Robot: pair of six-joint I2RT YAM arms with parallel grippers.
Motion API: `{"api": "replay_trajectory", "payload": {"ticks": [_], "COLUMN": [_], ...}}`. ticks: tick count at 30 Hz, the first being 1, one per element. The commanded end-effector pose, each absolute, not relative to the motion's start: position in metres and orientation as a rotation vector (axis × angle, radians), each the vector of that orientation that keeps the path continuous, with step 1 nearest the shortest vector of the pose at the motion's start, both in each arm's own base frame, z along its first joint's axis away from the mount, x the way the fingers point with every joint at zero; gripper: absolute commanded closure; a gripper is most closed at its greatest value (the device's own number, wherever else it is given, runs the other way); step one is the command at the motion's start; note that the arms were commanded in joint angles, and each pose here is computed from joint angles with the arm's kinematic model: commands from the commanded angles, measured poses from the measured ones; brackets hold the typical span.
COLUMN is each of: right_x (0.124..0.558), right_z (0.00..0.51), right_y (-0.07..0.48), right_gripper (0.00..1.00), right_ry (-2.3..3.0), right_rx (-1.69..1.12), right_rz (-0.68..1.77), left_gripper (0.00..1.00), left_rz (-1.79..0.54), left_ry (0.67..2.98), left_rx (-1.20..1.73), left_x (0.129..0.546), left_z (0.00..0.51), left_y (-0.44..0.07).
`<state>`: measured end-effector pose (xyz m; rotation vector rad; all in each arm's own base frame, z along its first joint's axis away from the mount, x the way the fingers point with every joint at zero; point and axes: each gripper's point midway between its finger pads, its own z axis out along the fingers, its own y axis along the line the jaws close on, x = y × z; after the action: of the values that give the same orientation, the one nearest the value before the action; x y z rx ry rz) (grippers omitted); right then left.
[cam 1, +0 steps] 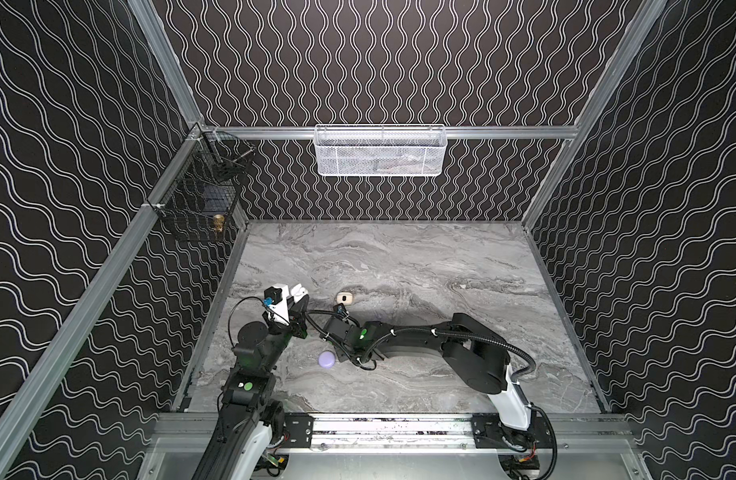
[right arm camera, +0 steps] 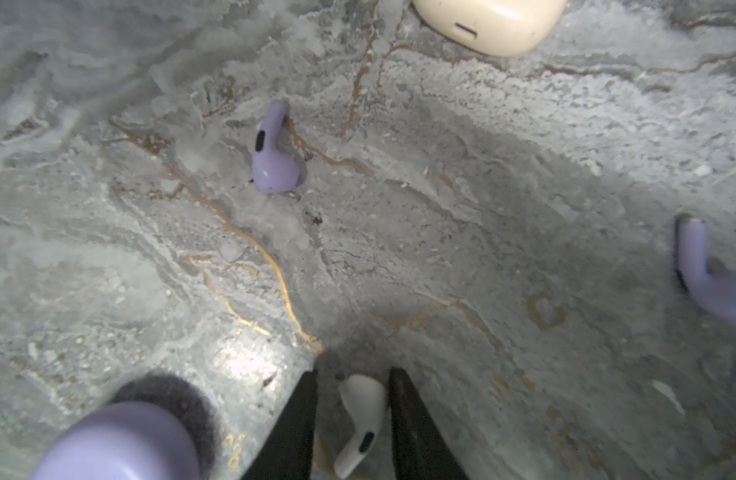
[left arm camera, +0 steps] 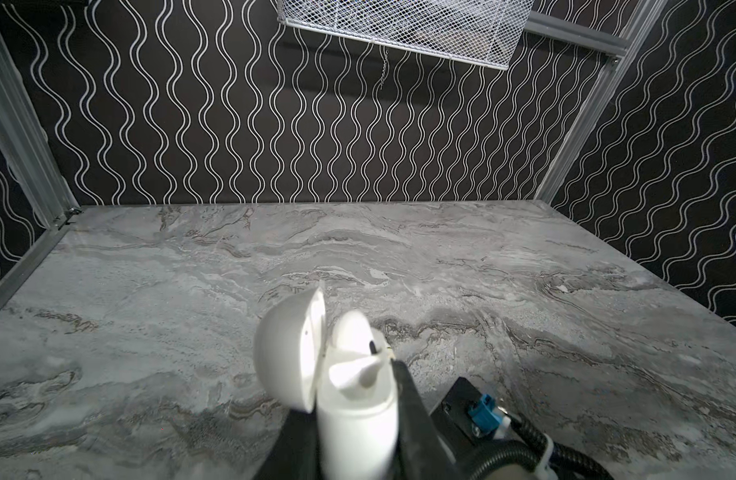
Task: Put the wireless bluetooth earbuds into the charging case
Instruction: 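Lower the right gripper and close it on the second white earbud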
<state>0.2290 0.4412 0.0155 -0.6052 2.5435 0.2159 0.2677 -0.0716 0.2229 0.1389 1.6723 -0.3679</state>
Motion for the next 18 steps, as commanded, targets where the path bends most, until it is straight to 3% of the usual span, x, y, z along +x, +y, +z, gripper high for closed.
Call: {"api": "replay_trajectory", "payload": {"ticks": [1, 18], "right_x": [0.2129, 0.2116], "right_z": [-0.0024, -0.0046], "right_y": [0.4286, 0.422], "right_gripper": [0.69, 0.67], "right_ry": [2.641, 2.645], "right_rx": [-0.613, -0.601], "right_rz": [0.172, 0.103], "left_gripper": [1.0, 1.0], "left_rz": [-0.345, -0.384], "left_ry": [1.674, 1.653], "left_rx": [0.124, 0.136], "left_x": [0.2682, 0.2659], "left_z": [0.222, 0.2287], "left_y": [-0.0675, -0.0726]}}
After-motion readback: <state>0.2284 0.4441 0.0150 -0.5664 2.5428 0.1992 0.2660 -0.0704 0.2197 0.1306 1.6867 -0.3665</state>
